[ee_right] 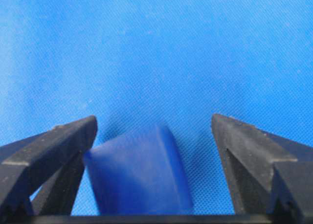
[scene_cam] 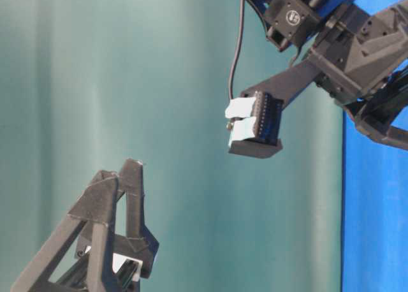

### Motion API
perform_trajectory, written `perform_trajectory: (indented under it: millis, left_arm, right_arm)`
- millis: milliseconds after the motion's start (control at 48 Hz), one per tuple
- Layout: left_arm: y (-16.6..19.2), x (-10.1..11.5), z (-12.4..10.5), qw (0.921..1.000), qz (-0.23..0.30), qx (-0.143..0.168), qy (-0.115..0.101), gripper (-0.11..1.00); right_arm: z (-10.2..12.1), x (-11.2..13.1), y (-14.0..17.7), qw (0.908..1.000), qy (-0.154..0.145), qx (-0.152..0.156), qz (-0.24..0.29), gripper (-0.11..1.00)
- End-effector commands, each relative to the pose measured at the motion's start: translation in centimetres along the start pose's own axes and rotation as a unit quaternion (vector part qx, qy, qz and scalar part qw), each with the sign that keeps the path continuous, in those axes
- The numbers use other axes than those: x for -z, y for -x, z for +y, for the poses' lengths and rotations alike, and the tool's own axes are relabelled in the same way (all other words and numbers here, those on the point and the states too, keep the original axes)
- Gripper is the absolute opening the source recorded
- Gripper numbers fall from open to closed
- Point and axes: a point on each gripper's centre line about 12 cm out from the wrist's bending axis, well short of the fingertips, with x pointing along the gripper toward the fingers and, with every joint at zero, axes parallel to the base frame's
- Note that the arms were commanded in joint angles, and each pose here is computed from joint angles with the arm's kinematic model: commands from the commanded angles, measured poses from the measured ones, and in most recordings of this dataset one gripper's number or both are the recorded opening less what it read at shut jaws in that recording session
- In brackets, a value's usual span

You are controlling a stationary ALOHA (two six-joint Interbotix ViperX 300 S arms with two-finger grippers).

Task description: Handover the blue block to the right arm after grasping it with the left arm, then place it in the designated position.

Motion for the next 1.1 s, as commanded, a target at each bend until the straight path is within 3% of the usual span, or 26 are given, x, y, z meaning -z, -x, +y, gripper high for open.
perform_trajectory:
  millis: [0,250,750,1084]
  left_arm:
    - [0.0,-1.3,0.1,0.9998,-0.018,-0.001,0.000,0.93]
    - [0.1,-1.4,0.1,0.9998,-0.020,-0.001,0.001,0.93]
    - [0.0,-1.5,0.1,0.9998,-0.021,-0.001,0.001,0.93]
    - [0.0,-1.5,0.1,0.9998,-0.021,-0.001,0.001,0.93]
  right_arm:
    - [0.3,-1.1,0.5,0.9999,-0.002,-0.003,-0.016,0.90]
    - [0.7,-2.5,2.9,0.9996,0.004,0.011,-0.024,0.91]
    - [1.7,-7.1,14.8,0.9942,0.007,0.054,-0.092,0.91]
    - [1.6,-7.9,20.1,0.9902,-0.002,0.079,-0.115,0.91]
